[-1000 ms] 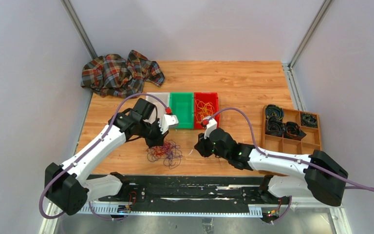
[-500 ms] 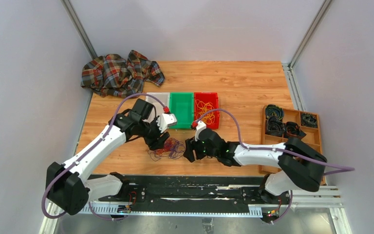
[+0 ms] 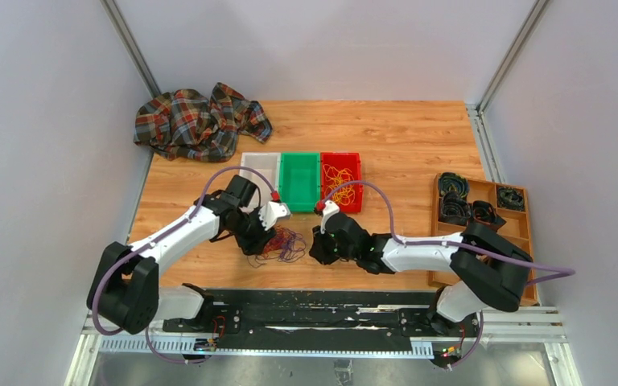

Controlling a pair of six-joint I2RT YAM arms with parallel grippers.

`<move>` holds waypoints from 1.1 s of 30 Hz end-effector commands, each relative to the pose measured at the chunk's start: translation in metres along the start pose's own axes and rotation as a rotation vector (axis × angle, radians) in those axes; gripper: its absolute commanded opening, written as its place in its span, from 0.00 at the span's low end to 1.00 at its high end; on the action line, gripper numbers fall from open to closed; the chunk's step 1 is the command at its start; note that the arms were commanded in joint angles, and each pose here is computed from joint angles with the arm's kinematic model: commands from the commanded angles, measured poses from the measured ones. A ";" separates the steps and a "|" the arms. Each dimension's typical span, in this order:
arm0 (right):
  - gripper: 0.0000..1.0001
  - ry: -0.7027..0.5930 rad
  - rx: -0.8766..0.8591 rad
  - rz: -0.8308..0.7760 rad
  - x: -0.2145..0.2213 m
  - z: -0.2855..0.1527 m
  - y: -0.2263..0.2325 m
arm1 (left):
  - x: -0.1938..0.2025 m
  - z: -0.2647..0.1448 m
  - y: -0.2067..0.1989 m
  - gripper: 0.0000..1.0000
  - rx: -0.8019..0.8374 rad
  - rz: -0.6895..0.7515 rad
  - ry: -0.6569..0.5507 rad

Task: Untangle the cables

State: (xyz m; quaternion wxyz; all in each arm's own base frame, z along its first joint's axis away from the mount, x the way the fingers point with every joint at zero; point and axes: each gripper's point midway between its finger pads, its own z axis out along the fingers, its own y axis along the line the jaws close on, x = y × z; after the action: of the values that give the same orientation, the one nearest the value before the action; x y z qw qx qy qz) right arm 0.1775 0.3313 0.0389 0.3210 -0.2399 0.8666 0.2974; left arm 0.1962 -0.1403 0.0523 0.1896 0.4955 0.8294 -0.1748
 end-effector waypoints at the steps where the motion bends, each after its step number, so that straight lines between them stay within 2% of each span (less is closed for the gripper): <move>1: 0.12 -0.035 0.016 -0.012 -0.008 -0.014 0.001 | 0.010 0.006 0.016 0.43 -0.055 0.074 0.038; 7: 0.04 -0.020 0.038 -0.028 -0.003 -0.034 -0.006 | 0.001 -0.003 0.014 0.14 -0.064 0.090 -0.001; 10: 0.00 -0.016 0.049 -0.045 -0.004 -0.047 -0.008 | -0.006 -0.015 0.009 0.08 -0.055 0.096 -0.020; 14: 0.01 -0.019 0.063 -0.067 -0.010 -0.065 -0.009 | -0.020 -0.035 0.000 0.05 -0.038 0.102 -0.060; 18: 0.21 -0.058 0.040 -0.076 -0.023 -0.079 0.000 | -0.033 -0.053 -0.010 0.04 -0.026 0.092 -0.114; 23: 0.44 -0.176 -0.021 -0.142 -0.057 -0.088 0.024 | -0.048 -0.067 -0.020 0.05 0.006 0.049 -0.162; 27: 0.52 -0.273 -0.082 -0.235 -0.084 -0.085 0.049 | -0.058 -0.076 -0.027 0.06 0.029 0.033 -0.204; 33: 0.57 -0.431 -0.192 -0.336 -0.119 -0.071 0.081 | -0.063 -0.080 -0.032 0.06 0.048 0.044 -0.229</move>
State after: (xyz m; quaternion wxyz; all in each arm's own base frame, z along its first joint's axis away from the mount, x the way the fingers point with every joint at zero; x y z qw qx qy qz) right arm 0.1723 0.3349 0.1571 0.4515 -0.3159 0.7669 0.3289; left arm 0.1879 -0.1582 0.1402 0.2636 0.4971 0.7961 -0.2229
